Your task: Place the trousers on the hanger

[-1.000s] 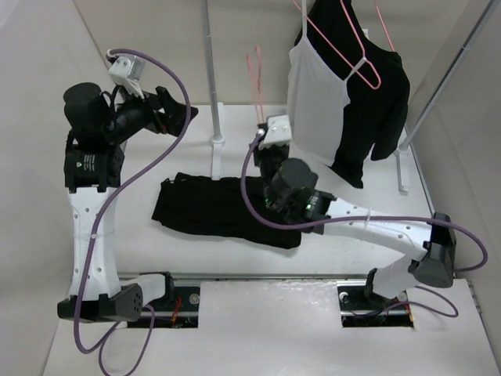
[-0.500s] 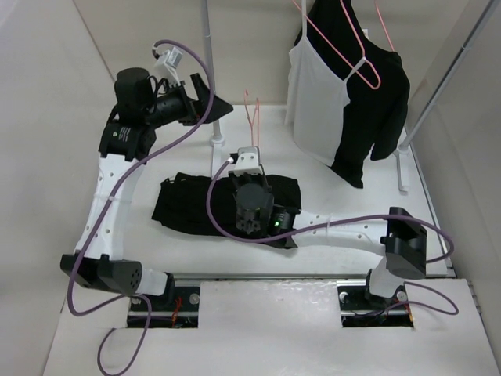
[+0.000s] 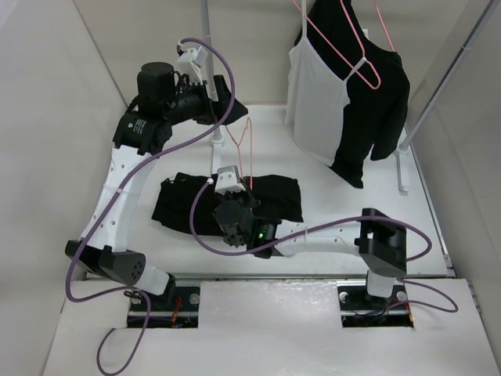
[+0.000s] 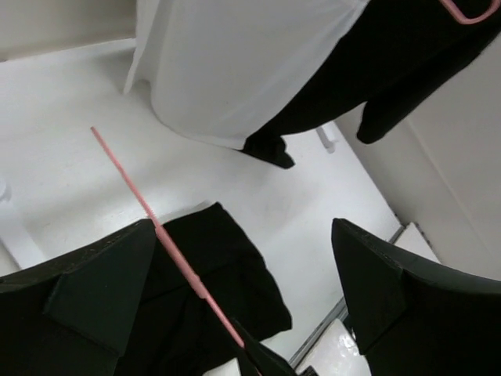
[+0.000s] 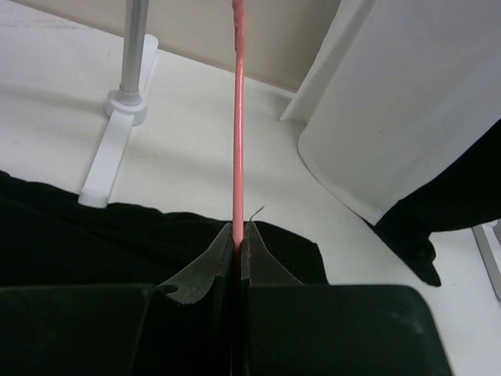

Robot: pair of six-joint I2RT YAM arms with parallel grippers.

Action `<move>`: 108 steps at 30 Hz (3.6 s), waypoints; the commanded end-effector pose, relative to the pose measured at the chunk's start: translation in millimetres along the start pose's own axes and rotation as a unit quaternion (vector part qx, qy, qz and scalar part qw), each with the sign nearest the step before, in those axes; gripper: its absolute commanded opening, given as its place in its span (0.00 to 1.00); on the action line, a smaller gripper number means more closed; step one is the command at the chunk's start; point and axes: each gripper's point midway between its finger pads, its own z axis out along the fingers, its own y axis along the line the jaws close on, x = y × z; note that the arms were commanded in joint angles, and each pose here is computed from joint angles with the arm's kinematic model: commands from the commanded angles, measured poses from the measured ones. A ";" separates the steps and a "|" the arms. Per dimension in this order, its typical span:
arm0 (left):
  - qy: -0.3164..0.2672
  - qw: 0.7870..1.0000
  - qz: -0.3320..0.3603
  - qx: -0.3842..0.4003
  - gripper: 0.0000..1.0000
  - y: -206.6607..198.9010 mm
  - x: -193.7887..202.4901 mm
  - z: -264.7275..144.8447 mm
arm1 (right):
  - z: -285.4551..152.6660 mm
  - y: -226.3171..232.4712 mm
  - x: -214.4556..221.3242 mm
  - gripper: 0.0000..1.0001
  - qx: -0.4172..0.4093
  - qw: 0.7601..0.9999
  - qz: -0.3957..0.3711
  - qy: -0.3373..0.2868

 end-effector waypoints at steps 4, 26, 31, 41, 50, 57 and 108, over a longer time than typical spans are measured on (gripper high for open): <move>0.033 0.995 0.022 -0.095 0.80 45.9 21.1 6.8 | -1.1 -8.4 -28.1 0.00 0.013 0.998 0.053 -0.007; 0.109 0.979 0.075 -0.153 0.00 75.1 60.0 23.1 | -7.8 34.6 -4.5 0.00 -0.050 0.996 0.072 0.002; 0.153 0.969 0.059 -0.183 0.00 111.3 113.9 11.0 | -30.4 46.5 19.2 0.92 -0.168 0.979 0.104 0.057; 0.157 0.964 -0.035 -0.210 0.00 149.5 185.7 -12.0 | -107.4 -2.8 52.5 1.00 -0.338 0.897 0.205 0.198; 0.041 0.955 -0.059 -0.287 0.00 155.3 166.0 -44.5 | -1.8 -71.8 142.5 1.00 -0.218 0.830 0.375 0.349; 0.063 0.952 -0.094 -0.285 0.00 150.0 211.1 -47.7 | 41.1 -88.6 179.4 1.00 -0.188 0.808 0.412 0.378; 0.075 0.952 -0.123 -0.270 0.00 136.2 249.1 -14.6 | 27.3 -33.8 189.7 0.15 -0.276 0.778 0.390 0.407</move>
